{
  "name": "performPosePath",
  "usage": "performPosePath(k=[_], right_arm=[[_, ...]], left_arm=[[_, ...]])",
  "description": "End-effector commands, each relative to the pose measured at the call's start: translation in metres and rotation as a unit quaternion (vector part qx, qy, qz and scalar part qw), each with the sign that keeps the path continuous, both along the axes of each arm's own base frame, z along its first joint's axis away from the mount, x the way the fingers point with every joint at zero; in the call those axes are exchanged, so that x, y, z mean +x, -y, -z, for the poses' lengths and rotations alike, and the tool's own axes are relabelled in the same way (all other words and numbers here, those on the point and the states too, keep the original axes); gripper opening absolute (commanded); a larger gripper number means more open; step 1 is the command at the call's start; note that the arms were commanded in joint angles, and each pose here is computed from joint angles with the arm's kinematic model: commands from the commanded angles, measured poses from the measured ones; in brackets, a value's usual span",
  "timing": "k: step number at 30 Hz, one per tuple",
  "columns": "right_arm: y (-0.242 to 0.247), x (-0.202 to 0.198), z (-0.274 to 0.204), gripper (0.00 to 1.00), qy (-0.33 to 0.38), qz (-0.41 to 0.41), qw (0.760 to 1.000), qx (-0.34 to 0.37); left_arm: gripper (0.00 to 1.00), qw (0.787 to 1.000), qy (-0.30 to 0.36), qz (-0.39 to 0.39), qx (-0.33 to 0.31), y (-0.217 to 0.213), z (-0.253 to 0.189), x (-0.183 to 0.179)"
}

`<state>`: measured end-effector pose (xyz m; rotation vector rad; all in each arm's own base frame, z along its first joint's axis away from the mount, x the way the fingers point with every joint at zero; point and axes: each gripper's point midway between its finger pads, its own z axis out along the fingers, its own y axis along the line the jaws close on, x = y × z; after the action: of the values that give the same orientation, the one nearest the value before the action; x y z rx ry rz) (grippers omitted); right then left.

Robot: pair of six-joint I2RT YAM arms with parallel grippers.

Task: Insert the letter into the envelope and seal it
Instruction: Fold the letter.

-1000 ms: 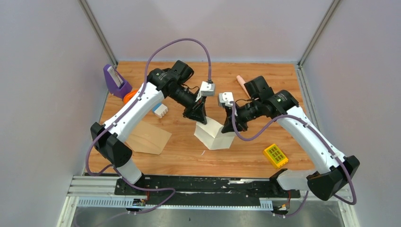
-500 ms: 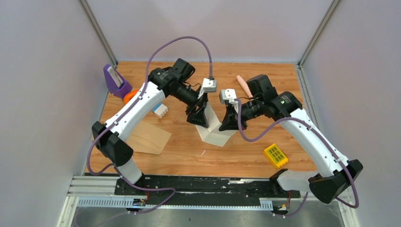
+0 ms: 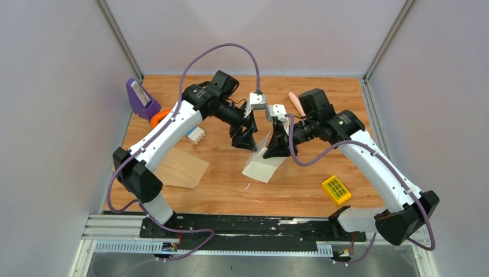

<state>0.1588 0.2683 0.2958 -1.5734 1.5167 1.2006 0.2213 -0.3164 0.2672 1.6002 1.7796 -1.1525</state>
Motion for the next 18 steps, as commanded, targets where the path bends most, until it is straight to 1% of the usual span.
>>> performPosePath(k=[1,5,12,15,18], right_arm=[[-0.010,0.007,-0.020,0.00,0.022,0.001,0.999,0.031],[-0.014,0.025,-0.018,0.00,0.030,0.039,0.998,0.028],[-0.011,0.031,-0.015,0.00,0.045,0.064,0.997,0.023],[-0.006,0.030,-0.013,0.00,0.053,0.070,0.996,0.023],[0.001,0.029,-0.014,0.00,0.061,0.081,0.995,0.028]], left_arm=[[1.00,1.000,0.013,-0.008,-0.016,0.001,-0.013,0.000],[1.00,1.000,0.007,0.003,-0.022,0.001,-0.016,-0.006],[1.00,0.999,0.022,0.010,-0.027,-0.006,-0.025,-0.013],[1.00,0.999,0.045,-0.008,-0.024,-0.013,-0.032,-0.006],[1.00,0.996,0.066,-0.042,-0.034,-0.026,-0.049,0.013]])
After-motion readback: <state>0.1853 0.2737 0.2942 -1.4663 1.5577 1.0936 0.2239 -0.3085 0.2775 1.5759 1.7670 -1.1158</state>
